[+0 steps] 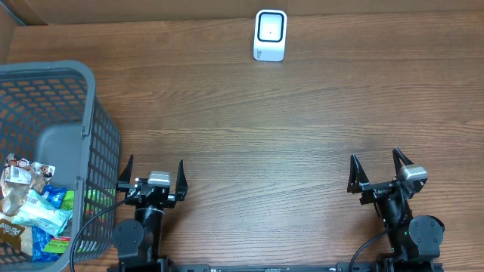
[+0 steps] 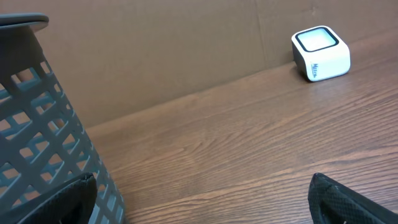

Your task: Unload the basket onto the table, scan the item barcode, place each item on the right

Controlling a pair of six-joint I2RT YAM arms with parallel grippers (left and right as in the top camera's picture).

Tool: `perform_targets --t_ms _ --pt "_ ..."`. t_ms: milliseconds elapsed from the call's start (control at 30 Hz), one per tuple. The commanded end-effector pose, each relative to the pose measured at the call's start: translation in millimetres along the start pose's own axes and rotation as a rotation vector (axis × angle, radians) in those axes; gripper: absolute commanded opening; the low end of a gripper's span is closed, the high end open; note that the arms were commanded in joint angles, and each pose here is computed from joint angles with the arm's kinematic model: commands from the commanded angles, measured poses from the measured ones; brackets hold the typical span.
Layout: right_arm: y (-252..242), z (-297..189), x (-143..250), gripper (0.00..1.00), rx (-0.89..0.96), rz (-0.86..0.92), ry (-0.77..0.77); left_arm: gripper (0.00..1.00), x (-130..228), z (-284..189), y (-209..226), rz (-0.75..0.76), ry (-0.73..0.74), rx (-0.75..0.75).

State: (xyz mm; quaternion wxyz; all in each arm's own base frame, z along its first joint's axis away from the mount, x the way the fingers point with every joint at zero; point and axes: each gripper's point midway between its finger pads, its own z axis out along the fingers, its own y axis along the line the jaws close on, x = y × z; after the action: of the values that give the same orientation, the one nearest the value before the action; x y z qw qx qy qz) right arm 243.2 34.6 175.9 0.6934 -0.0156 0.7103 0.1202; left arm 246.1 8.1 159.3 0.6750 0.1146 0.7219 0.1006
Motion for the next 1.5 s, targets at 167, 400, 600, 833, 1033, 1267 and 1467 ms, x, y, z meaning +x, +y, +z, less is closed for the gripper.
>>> perform_targets --t_ms 167,400,600,833,1033,1267,1467 --pt "0.1 0.2 2.2 1.0 -0.001 0.003 -0.003 1.0 -1.3 -0.3 -3.3 0.027 -0.012 0.014" --pt "0.1 0.2 2.2 1.0 -0.001 0.003 -0.003 1.0 -1.3 -0.3 -3.3 0.026 -0.012 0.014" --pt "0.1 0.2 2.2 1.0 -0.001 0.003 -0.003 0.99 -1.4 -0.3 -4.0 -0.076 -0.012 0.019" --pt "0.8 0.2 1.1 1.0 -0.004 0.002 -0.007 1.0 -2.0 -0.3 -3.8 -0.191 -0.013 0.019" --pt "0.9 0.2 0.6 1.0 -0.005 0.001 -0.008 1.0 -1.5 -0.3 -3.8 -0.249 -0.011 0.019" --pt "0.9 0.2 0.9 1.0 -0.005 0.002 -0.007 1.0 -0.8 -0.3 1.4 -0.25 -0.009 -0.011" --pt "0.9 0.2 0.9 1.0 -0.005 0.002 -0.007 1.0 -0.6 -0.3 1.4 -0.289 -0.008 -0.011"
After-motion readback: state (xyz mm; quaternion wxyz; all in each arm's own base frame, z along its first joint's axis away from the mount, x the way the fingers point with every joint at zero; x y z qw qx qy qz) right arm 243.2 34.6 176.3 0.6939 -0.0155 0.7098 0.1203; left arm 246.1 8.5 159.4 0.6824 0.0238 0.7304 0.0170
